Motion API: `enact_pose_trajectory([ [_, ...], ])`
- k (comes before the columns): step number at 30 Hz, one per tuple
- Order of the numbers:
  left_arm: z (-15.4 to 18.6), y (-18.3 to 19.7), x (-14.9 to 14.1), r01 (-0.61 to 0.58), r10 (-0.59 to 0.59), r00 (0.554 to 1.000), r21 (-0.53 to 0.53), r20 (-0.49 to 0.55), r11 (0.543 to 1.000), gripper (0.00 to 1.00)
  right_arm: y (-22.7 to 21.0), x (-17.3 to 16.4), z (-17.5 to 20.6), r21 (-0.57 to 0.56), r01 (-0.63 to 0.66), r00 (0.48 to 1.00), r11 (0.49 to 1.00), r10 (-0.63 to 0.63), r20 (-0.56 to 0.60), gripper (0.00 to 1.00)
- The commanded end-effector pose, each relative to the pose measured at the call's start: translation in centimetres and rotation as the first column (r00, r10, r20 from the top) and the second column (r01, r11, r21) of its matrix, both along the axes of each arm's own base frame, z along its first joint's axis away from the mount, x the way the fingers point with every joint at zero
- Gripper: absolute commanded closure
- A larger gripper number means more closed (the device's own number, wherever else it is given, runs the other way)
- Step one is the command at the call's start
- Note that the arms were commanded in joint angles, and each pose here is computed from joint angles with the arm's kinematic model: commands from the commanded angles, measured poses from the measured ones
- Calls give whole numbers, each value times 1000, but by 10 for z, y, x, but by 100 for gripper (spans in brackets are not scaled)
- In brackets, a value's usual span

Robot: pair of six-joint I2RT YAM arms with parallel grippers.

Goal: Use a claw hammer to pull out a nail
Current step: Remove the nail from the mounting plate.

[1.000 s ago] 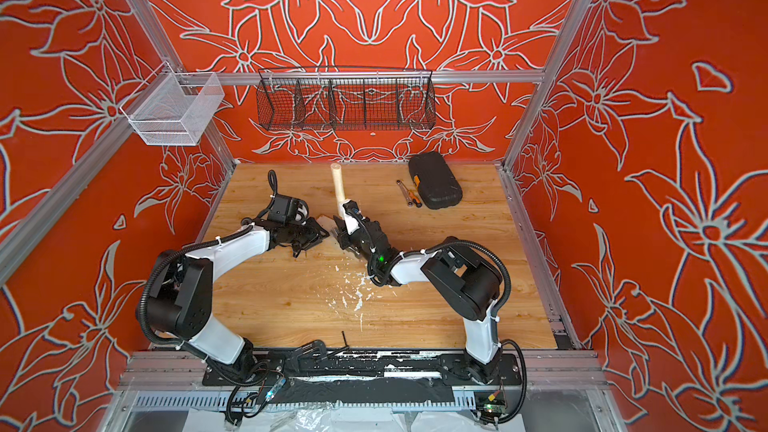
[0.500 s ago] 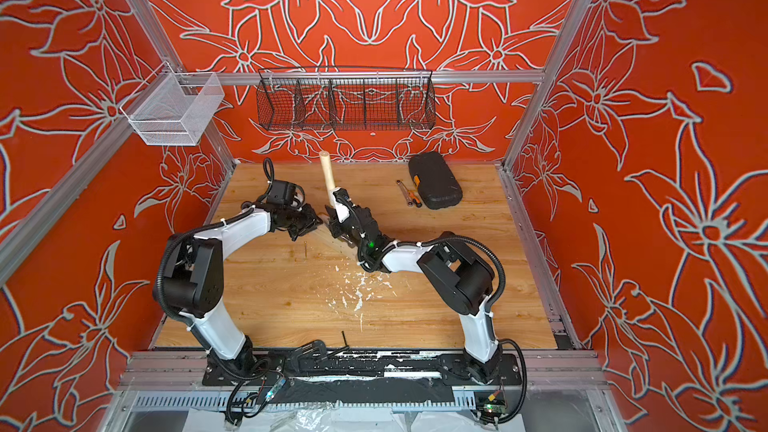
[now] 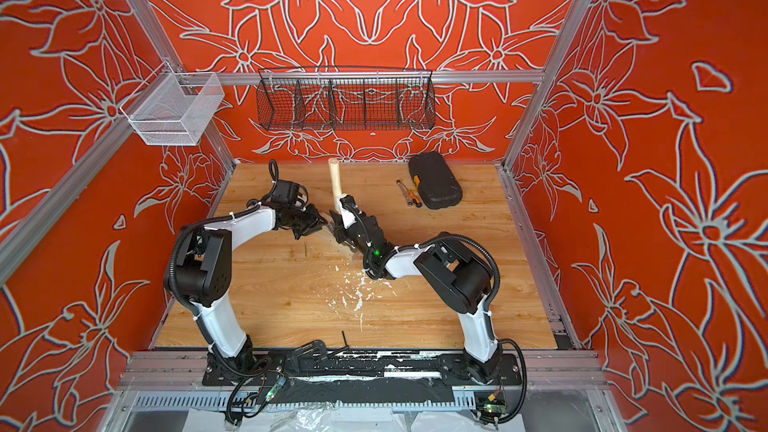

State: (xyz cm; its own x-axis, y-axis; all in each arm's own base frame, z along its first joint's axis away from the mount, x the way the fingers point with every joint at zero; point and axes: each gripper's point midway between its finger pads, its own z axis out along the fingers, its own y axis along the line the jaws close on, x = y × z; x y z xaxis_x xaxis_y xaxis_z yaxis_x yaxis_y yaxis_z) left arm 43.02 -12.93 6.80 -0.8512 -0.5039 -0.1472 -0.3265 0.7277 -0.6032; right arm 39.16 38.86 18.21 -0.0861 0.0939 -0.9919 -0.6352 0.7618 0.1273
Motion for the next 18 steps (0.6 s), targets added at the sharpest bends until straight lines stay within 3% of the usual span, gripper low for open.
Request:
enact_pose_trajectory([
  [1,-62,12,-42,-28,41,974,61,-221,998,71,-12,-15,50,173,16,991,985,-39,129,100],
  [8,-72,11,-47,-40,51,967,48,-251,998,71,-15,-30,33,174,19,991,985,-42,126,100],
  [18,-68,11,-50,-41,51,968,46,-247,998,71,16,-6,35,66,14,993,998,-21,115,100],
])
